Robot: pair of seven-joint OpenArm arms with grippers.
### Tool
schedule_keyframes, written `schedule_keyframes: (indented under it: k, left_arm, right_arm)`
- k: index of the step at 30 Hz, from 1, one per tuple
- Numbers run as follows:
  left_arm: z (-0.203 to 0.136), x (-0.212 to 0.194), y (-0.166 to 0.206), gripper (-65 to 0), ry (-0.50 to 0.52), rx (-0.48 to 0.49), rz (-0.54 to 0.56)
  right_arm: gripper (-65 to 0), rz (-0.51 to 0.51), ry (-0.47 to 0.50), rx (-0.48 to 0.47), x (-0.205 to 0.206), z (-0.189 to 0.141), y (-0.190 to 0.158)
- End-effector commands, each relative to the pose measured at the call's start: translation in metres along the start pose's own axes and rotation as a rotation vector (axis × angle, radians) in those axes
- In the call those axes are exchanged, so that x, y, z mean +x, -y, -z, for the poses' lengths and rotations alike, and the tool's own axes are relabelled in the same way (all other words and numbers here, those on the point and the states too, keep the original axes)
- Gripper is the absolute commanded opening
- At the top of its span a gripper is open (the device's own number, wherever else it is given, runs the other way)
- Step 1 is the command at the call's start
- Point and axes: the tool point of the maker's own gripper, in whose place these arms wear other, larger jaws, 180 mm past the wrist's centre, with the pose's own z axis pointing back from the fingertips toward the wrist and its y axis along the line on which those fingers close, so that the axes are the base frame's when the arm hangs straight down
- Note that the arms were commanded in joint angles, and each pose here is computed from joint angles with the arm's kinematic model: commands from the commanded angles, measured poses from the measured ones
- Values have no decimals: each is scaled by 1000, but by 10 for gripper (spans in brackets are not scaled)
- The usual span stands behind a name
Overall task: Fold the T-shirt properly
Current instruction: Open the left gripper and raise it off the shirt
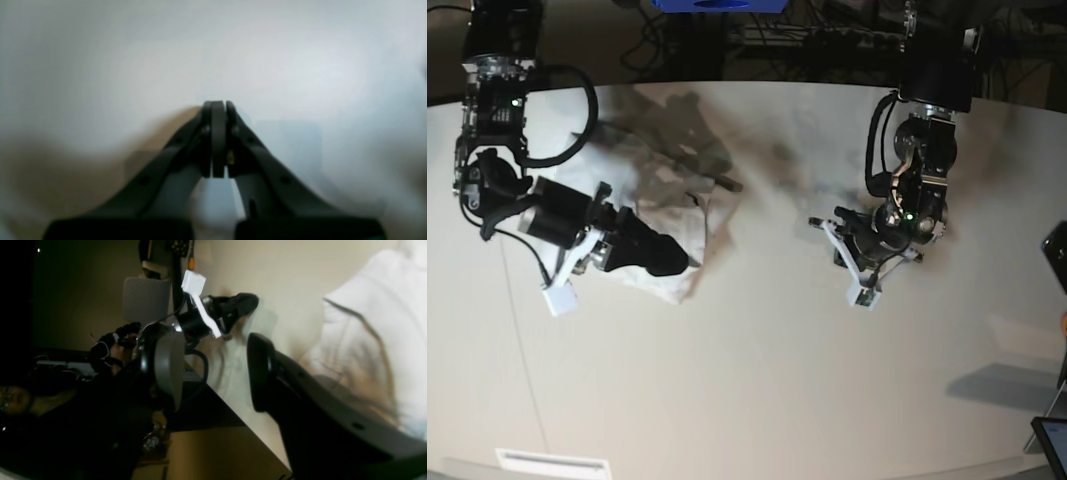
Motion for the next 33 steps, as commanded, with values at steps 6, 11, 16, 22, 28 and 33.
schedule_keyframes:
  k: [6,11,16,22,28,33]
  left_arm:
    - [-10,19,5,-650,66,-16,35]
    - [-14,5,3,-650,48,-11,49]
    - [-30,6,17,-650,86,-26,84]
    - [-46,1,36,-650,115,-53,108]
    - [-46,-16,44,-650,85,-69,99]
    - [-46,-20,45,-650,76,-73,99]
  right_arm:
    - [-605,-57,37,-187,17,-13,28]
    - [-649,-11,42,-381,-1,-29,63]
    - [-649,50,59,-523,-7,-48,89]
    - [-649,107,96,-564,-9,-66,99]
    - [-649,161,79,-583,-21,-65,107]
    - [-649,224,-28,-572,-55,-36,119]
